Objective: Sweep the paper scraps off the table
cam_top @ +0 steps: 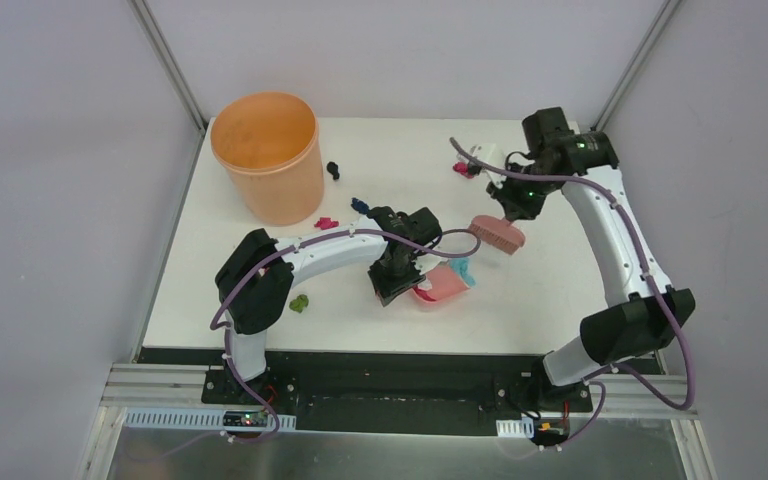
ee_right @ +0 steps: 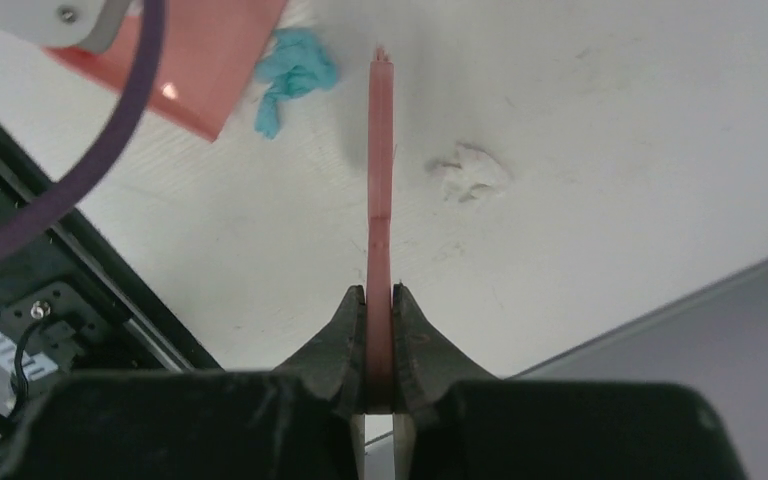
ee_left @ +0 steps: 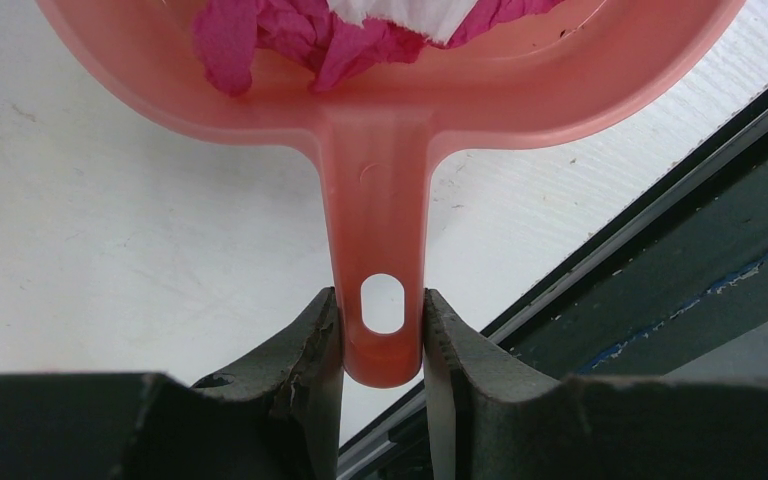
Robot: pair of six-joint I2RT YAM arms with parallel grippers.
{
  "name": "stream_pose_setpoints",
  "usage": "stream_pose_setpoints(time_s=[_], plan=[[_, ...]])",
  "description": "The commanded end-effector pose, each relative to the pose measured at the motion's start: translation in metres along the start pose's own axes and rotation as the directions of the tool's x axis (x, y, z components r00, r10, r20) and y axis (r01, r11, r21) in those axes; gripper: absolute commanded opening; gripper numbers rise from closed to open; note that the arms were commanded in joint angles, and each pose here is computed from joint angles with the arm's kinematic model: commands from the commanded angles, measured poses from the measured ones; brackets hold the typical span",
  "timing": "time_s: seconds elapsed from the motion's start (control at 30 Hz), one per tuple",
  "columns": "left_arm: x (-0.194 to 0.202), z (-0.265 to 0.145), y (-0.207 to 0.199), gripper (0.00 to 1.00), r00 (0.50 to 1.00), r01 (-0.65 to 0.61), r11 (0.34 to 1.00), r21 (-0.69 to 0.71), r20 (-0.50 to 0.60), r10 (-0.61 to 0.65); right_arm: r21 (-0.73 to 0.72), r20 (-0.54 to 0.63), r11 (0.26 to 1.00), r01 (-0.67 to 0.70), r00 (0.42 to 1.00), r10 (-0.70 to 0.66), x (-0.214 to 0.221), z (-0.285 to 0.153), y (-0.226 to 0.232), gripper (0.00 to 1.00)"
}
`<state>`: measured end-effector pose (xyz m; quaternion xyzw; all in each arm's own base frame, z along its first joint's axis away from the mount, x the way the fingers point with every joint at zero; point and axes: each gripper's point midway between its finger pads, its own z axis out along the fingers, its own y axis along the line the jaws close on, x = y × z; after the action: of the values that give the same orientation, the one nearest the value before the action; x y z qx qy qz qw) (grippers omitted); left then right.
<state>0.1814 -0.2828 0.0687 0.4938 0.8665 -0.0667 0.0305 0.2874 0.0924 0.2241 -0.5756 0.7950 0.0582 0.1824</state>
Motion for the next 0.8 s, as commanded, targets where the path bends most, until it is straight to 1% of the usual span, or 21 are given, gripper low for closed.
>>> stream_pose_setpoints(time_s=[0.0,0.07,0.13,0.2,0.23,0.3,0.33,0.47,0.53,0.6,0.67,0.77], plan=[[-0.004,-0.016,-0.002,0.0,0.999,-0.021,1.0,0.006,0.03,0.02,0.24,0.199,0.938,-0.249,0.959,0.203,-0.018,-0.053,-0.049,0.0],[0.003,-0.023,-0.001,0.0,0.999,-0.036,0.999,-0.014,0.02,0.036,0.354,0.24,0.853,-0.383,0.919,0.313,-0.007,-0.059,-0.077,0.0],[0.007,-0.03,0.0,0.0,0.999,-0.044,0.999,-0.03,0.015,0.044,0.449,0.232,0.761,-0.468,0.884,0.406,0.015,-0.052,-0.098,0.0],[0.011,-0.032,0.005,0.0,0.999,-0.048,0.997,-0.055,0.008,0.049,0.546,0.216,0.667,-0.507,0.854,0.473,0.039,-0.048,-0.119,0.0],[0.011,-0.032,0.007,0.0,0.999,-0.049,0.996,-0.069,0.004,0.049,0.572,0.211,0.635,-0.52,0.841,0.498,0.048,-0.044,-0.126,0.0],[0.012,-0.03,0.01,0.0,0.999,-0.045,0.995,-0.084,-0.007,0.045,0.599,0.211,0.579,-0.553,0.807,0.552,0.063,-0.038,-0.14,0.0],[0.013,-0.028,0.01,0.0,0.999,-0.045,0.995,-0.085,-0.018,0.044,0.604,0.203,0.57,-0.557,0.799,0.566,0.068,-0.034,-0.145,0.0],[0.018,-0.018,0.017,0.0,0.996,-0.068,0.99,-0.123,-0.07,0.059,0.574,0.171,0.584,-0.575,0.781,0.601,0.072,-0.006,-0.152,0.0],[0.02,-0.013,0.016,0.0,0.993,-0.082,0.988,-0.13,-0.093,0.07,0.54,0.145,0.601,-0.589,0.769,0.623,0.073,0.01,-0.149,0.0],[0.021,-0.007,0.014,0.0,0.99,-0.095,0.987,-0.129,-0.117,0.08,0.489,0.113,0.638,-0.595,0.769,0.63,0.07,0.025,-0.14,0.0],[0.021,-0.004,0.012,0.0,0.988,-0.104,0.986,-0.128,-0.128,0.088,0.422,0.077,0.676,-0.604,0.767,0.638,0.063,0.039,-0.121,0.0],[0.019,-0.002,0.008,0.0,0.988,-0.108,0.988,-0.108,-0.119,0.095,0.31,0.038,0.729,-0.61,0.775,0.631,0.04,0.057,-0.075,0.0]])
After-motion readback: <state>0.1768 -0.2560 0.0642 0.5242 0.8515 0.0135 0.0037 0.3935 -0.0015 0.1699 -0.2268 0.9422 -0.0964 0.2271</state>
